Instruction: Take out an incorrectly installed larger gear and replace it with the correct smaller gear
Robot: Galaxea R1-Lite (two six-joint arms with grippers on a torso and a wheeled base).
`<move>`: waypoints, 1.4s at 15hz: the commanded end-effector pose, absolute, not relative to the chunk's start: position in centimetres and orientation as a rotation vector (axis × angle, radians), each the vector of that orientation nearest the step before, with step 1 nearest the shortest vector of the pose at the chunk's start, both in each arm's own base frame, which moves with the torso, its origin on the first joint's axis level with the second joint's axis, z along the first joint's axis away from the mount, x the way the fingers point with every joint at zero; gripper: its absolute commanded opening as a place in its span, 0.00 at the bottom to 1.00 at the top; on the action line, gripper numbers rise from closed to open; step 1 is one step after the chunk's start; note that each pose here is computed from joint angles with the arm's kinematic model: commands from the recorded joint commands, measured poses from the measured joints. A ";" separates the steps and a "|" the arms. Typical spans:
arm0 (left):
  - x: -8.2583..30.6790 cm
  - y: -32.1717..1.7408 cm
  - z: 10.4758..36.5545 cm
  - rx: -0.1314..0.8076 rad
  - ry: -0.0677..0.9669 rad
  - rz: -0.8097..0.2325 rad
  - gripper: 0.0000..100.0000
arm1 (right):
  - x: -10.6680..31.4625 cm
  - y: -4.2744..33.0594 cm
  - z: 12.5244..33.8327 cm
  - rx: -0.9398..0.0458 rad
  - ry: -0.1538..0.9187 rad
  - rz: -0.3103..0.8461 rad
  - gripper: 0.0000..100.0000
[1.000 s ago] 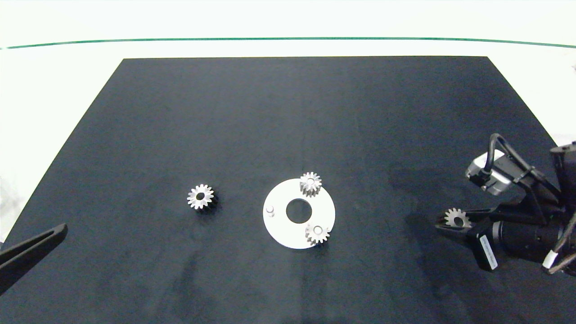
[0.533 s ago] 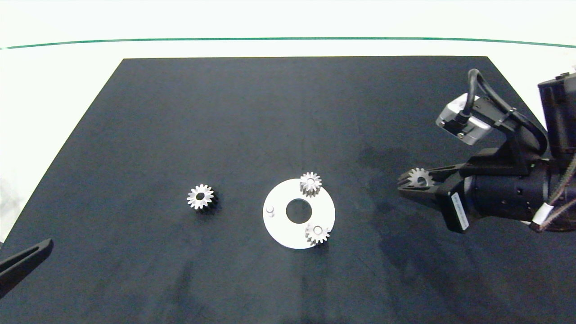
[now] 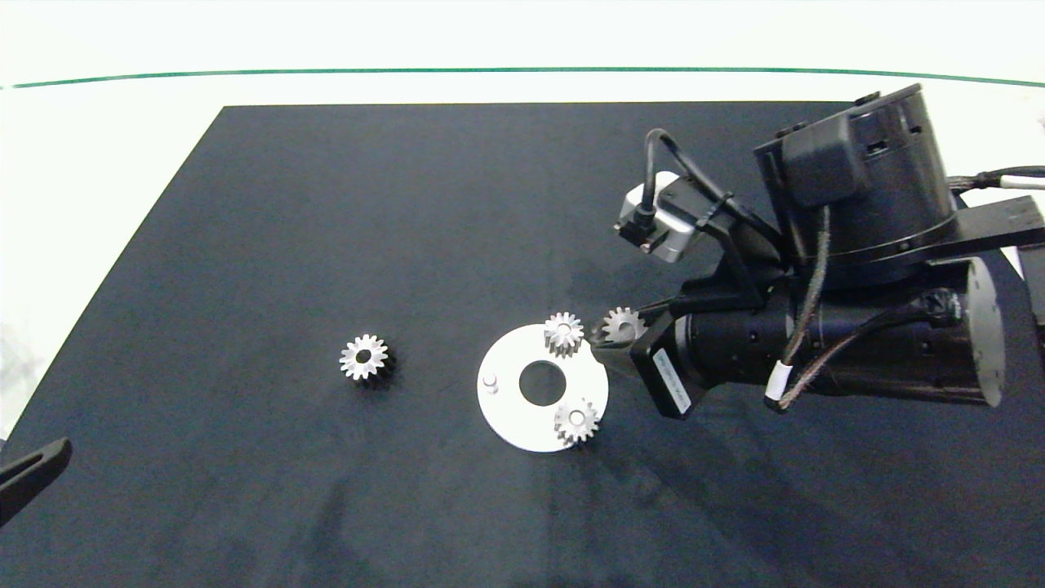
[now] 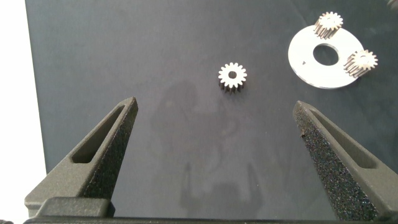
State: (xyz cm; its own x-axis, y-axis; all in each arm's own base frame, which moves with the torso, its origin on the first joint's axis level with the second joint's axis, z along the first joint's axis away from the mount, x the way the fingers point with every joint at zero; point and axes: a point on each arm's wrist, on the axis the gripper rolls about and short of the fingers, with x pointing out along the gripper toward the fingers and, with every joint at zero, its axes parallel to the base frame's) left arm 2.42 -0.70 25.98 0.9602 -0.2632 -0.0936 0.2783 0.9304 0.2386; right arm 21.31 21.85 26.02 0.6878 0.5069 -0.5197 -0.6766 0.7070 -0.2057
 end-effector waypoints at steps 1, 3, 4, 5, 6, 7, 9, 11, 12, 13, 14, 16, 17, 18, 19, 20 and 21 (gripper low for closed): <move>2.3 -0.7 26.0 0.252 0.058 -0.276 1.00 | 21.9 25.0 25.7 -0.442 0.488 0.732 0.22; 2.3 -0.6 26.0 0.253 0.055 -0.276 1.00 | 22.1 26.3 25.5 -0.454 0.490 0.744 0.22; 2.2 -0.6 26.0 0.250 0.052 -0.277 1.00 | 22.3 27.1 25.1 -0.464 0.493 0.741 0.22; 2.1 -0.6 26.0 0.250 0.051 -0.277 1.00 | 22.5 27.7 24.8 -0.470 0.498 0.747 0.22; 2.1 -0.6 26.0 0.250 0.049 -0.275 1.00 | 22.6 28.2 24.4 -0.477 0.503 0.748 0.22; 2.0 -0.5 26.0 0.249 0.046 -0.275 1.00 | 22.8 28.6 24.1 -0.482 0.508 0.751 0.22; 2.0 -0.5 26.0 0.248 0.043 -0.274 1.00 | 23.1 29.4 23.5 -0.490 0.514 0.748 0.22; 1.8 -0.4 26.0 0.247 0.037 -0.274 1.00 | 23.8 30.1 23.1 -0.495 0.513 0.734 0.22; 1.8 -0.4 26.0 0.246 0.036 -0.275 1.00 | 23.9 30.5 22.9 -0.499 0.515 0.733 0.22; 1.8 -0.4 26.0 0.246 0.036 -0.273 1.00 | 24.0 30.9 22.7 -0.500 0.512 0.733 0.22; 1.7 -0.4 26.0 0.246 0.034 -0.273 1.00 | 24.1 31.0 22.7 -0.500 0.511 0.733 0.22; 1.7 -0.4 26.0 0.246 0.033 -0.273 1.00 | 24.4 31.9 22.3 -0.502 0.509 0.737 0.22; 1.7 -0.4 26.0 0.246 0.033 -0.273 1.00 | 24.7 32.2 22.0 -0.504 0.515 0.736 0.22; 1.6 -0.4 26.0 0.245 0.030 -0.273 1.00 | 24.8 32.4 21.8 -0.505 0.516 0.738 0.22; 1.6 -0.3 26.0 0.244 0.027 -0.274 1.00 | 25.0 32.7 21.6 -0.507 0.517 0.738 0.22; 1.6 -0.3 26.0 0.244 0.027 -0.274 1.00 | 25.1 33.0 21.3 -0.511 0.518 0.735 0.22; 1.6 -0.3 26.0 0.244 0.027 -0.274 1.00 | 25.3 33.2 21.1 -0.514 0.519 0.728 0.22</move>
